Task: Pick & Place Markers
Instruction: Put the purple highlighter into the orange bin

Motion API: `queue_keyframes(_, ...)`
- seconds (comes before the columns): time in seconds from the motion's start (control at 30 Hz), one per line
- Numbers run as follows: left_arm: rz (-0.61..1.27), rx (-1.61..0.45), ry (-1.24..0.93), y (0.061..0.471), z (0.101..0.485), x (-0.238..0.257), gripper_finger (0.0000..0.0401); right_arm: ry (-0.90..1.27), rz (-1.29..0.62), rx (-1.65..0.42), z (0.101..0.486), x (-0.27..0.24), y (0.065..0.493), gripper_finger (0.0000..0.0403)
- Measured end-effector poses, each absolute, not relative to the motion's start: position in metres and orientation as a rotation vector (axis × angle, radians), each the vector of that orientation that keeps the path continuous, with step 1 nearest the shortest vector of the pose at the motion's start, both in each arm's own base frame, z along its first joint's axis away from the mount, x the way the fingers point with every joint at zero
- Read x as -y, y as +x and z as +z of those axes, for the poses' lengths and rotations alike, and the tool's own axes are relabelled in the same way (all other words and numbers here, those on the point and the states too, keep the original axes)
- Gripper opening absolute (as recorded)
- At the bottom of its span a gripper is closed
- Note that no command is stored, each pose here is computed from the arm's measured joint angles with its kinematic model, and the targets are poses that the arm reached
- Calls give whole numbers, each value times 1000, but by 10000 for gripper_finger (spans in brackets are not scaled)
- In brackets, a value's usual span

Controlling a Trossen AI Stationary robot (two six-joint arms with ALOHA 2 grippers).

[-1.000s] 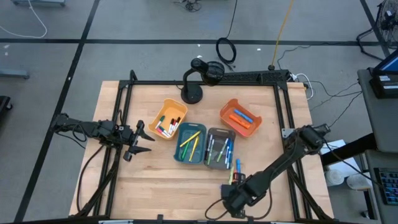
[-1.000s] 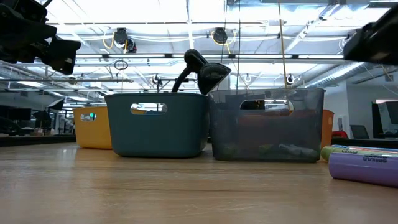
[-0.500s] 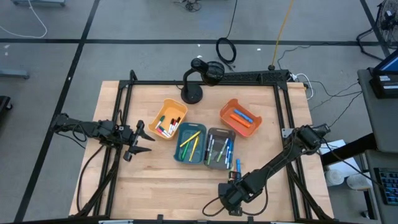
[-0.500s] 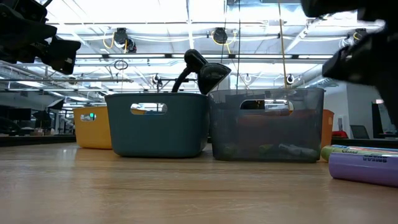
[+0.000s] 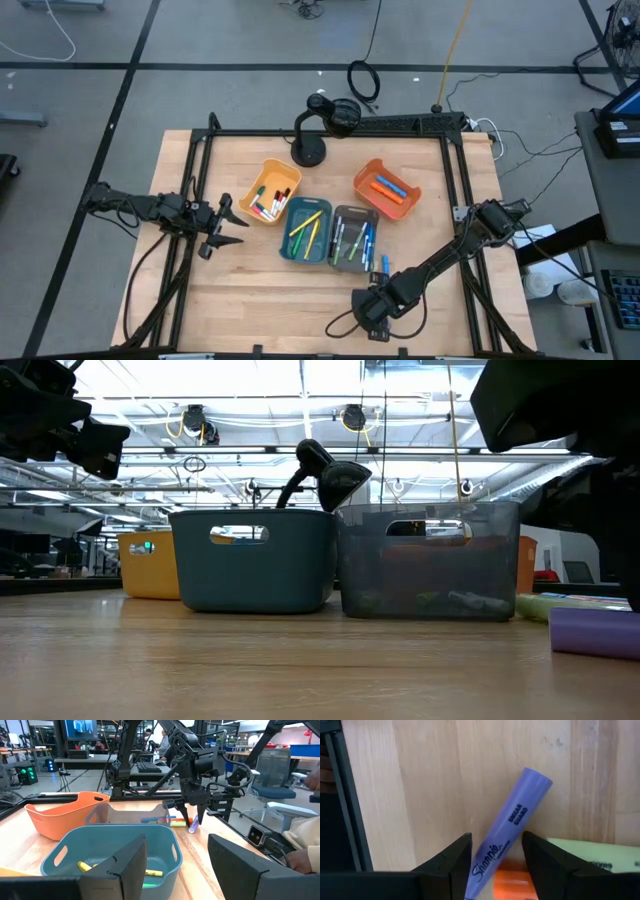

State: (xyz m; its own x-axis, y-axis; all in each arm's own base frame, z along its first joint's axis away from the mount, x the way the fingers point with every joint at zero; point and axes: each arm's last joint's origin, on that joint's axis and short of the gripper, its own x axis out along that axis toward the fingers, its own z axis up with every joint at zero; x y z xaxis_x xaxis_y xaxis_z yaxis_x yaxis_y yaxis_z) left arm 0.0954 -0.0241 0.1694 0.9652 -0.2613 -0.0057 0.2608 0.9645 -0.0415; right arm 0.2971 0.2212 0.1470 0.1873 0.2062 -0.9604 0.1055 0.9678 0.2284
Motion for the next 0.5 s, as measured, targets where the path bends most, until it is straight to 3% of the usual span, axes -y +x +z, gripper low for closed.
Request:
queue_keyframes(0.2, -264, -11, -41, 95, 169, 24, 214, 286, 50, -1415, 147, -220, 295, 158)
queue_keyframes(0.5, -264, -11, -41, 95, 169, 24, 214, 323, 17, -1437, 146, -220, 294, 75)
